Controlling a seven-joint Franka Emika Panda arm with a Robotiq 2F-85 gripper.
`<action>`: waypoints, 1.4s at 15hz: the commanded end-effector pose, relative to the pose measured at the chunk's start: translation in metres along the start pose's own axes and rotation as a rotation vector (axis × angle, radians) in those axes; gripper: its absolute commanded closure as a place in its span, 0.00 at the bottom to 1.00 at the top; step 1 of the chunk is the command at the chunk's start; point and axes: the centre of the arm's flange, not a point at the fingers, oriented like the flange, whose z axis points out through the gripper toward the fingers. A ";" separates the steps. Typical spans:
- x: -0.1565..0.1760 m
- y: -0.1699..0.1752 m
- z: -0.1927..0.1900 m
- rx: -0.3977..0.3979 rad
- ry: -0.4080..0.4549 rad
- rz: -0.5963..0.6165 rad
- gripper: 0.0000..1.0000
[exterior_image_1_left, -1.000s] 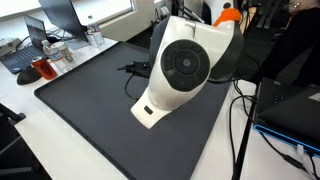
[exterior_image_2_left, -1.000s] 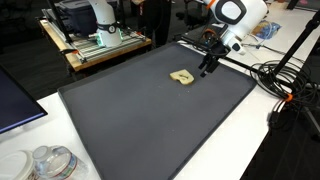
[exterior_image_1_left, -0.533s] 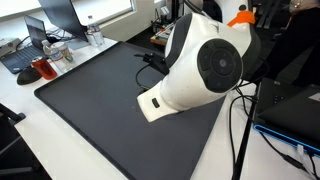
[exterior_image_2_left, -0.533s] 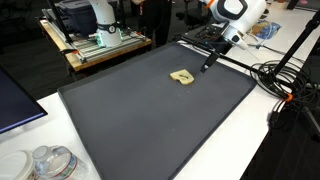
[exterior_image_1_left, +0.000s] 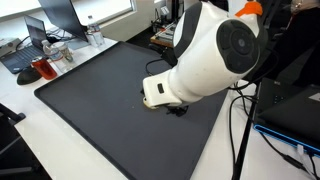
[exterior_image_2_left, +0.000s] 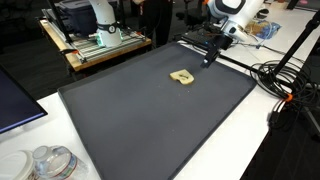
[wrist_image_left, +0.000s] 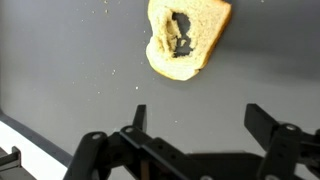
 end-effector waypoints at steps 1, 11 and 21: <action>-0.049 0.020 -0.009 0.025 0.048 0.069 0.00; -0.115 0.030 -0.024 0.126 0.145 0.003 0.00; -0.173 0.065 -0.023 0.383 0.256 -0.095 0.00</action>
